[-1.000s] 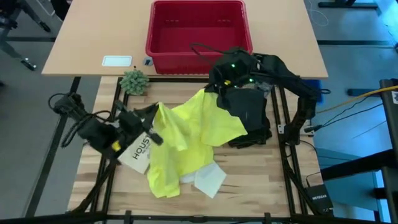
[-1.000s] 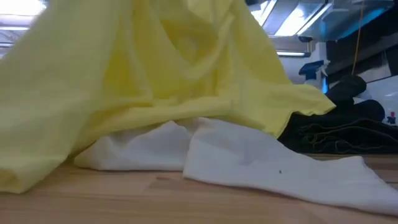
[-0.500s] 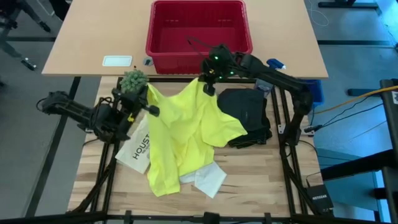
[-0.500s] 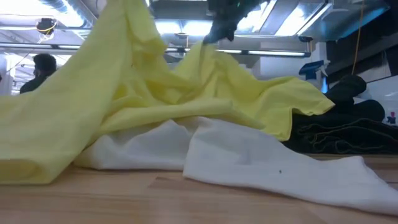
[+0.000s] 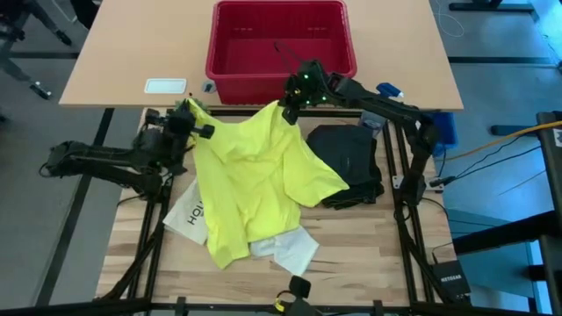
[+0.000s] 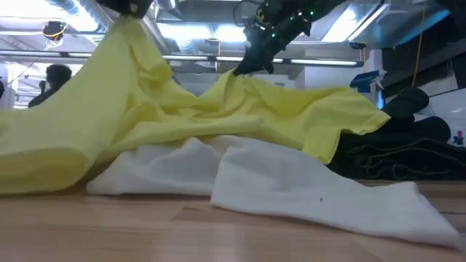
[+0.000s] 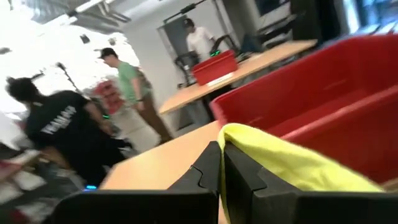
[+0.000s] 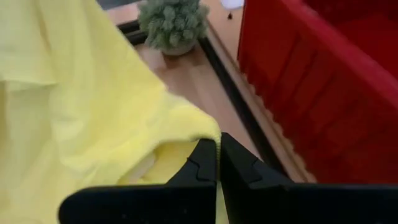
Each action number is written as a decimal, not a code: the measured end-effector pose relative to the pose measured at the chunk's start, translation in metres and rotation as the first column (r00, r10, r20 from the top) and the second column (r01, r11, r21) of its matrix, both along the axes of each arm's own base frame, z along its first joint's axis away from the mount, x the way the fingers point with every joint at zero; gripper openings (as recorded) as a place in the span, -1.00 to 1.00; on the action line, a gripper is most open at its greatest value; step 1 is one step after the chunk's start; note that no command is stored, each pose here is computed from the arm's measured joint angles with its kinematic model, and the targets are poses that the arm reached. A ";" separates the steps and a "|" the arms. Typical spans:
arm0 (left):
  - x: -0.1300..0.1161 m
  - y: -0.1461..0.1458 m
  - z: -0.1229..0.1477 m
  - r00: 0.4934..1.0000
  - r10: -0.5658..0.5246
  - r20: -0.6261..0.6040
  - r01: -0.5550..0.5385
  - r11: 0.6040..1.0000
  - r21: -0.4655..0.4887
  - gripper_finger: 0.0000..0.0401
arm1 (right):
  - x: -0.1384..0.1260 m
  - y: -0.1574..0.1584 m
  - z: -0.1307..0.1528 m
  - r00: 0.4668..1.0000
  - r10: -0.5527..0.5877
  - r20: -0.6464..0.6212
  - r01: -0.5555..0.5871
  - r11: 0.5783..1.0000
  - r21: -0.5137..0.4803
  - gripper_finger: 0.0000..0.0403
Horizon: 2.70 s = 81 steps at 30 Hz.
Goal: Fold laundry
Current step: Fold the yellow shirt
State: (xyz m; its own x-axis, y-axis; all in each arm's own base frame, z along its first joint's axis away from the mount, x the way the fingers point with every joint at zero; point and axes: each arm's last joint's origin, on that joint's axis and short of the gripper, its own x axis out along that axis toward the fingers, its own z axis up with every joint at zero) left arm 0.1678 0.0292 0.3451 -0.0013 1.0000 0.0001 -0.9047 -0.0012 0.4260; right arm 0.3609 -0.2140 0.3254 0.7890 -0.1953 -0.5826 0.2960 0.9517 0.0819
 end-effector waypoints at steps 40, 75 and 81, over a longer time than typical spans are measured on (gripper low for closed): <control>-0.052 -0.005 0.013 0.983 -0.038 0.178 0.039 0.999 0.000 0.17 | -0.010 0.059 0.037 0.890 0.453 0.055 -0.455 0.871 0.184 -0.17; -0.040 -0.072 -0.069 0.669 -0.407 0.622 0.519 0.855 0.002 0.19 | -0.027 0.066 0.038 0.893 0.449 -0.029 -0.427 0.866 0.262 -0.18; -0.041 -0.080 -0.059 0.673 -0.457 0.581 0.561 0.828 0.001 0.19 | -0.029 0.067 0.037 0.889 0.456 -0.046 -0.427 0.861 0.276 -0.18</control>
